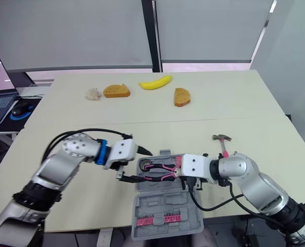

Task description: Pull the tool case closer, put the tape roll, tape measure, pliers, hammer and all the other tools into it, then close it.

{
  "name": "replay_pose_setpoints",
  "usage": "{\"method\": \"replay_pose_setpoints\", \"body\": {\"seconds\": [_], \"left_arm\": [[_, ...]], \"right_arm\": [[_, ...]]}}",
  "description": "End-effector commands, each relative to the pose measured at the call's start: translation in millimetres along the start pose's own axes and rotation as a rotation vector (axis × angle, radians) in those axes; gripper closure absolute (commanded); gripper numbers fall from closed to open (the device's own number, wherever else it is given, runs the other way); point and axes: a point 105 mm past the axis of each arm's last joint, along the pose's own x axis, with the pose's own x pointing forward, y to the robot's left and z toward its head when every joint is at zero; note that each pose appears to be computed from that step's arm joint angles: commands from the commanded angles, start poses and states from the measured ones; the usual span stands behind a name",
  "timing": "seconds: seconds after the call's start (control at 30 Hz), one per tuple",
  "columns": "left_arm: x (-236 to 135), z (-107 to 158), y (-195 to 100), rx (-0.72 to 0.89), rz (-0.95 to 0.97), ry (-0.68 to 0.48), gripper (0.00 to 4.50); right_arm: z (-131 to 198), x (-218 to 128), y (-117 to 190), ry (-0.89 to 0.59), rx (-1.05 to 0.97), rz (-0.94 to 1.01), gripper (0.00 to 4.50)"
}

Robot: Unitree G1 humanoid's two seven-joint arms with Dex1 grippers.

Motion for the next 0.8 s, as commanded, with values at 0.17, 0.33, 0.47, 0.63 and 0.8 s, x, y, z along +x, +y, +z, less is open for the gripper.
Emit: {"method": "replay_pose_setpoints", "body": {"seconds": [0.17, 0.33, 0.47, 0.63, 0.8], "left_arm": [[-27, -15, -27, 0.026, -0.006, 0.024, 0.0], [-25, -19, -36, 0.029, 0.012, 0.034, 0.0], [-23, -18, -35, 0.028, 0.031, 0.027, 0.0], [-22, -17, -36, 0.031, 0.035, 0.026, 0.0], [-19, -16, -37, 0.033, 0.031, 0.025, 0.0]], "right_arm": [[19, -9, -12, 0.04, -0.064, 0.032, 3.28], [15, 5, -16, 0.089, -0.069, 0.065, 3.28], [15, 19, -16, 0.102, -0.077, 0.09, 3.28], [13, 34, -16, 0.107, -0.069, 0.101, 3.28], [12, 46, -14, 0.106, -0.065, 0.11, 3.28]]}}
